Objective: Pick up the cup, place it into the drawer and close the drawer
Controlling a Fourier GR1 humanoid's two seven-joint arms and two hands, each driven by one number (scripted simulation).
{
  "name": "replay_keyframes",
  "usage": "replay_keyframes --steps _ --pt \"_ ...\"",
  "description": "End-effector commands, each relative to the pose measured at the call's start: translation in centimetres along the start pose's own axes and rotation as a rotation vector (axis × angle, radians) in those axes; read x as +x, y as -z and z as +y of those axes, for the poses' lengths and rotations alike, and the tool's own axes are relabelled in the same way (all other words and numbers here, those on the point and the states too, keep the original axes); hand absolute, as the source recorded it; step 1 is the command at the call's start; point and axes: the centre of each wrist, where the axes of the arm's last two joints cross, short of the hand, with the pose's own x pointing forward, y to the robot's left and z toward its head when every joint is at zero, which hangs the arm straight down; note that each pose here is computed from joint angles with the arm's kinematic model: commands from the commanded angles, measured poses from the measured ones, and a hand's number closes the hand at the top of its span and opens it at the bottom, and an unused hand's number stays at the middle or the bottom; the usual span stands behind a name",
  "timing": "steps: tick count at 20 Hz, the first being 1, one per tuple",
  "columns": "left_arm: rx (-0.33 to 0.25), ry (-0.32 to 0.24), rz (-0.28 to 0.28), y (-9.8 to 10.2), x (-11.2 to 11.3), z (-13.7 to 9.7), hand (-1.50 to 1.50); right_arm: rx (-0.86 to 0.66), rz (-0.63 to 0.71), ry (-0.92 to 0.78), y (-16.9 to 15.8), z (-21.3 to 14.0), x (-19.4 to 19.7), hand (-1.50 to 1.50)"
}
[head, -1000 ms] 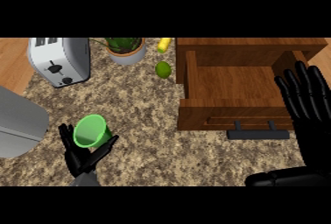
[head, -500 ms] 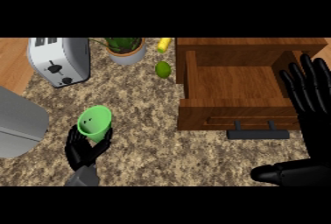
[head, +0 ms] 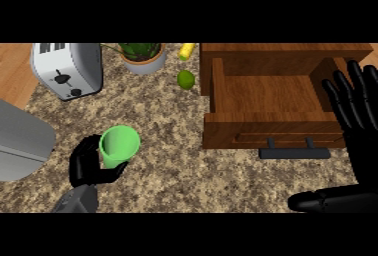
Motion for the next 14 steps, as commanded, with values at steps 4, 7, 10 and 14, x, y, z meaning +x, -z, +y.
replay_keyframes --steps 4,7,10,14 --pt "-0.142 -0.107 -0.119 1.0 1.2 -0.6 1.50 -0.007 0.031 -0.016 -0.9 -0.4 -1.2 -1.50" --pt "-0.209 -0.133 -0.147 2.6 2.2 -1.6 1.50 -0.006 0.024 0.000 -0.7 -1.2 -0.3 -1.50" --pt "-0.287 -0.110 -0.146 3.3 3.4 -3.9 1.50 -0.022 0.011 -0.016 -1.6 -0.2 -1.3 -1.50" --pt "-0.380 -0.132 -0.158 5.7 7.6 -7.8 1.50 -0.031 0.019 -0.010 -0.3 -0.9 -0.1 -1.50"
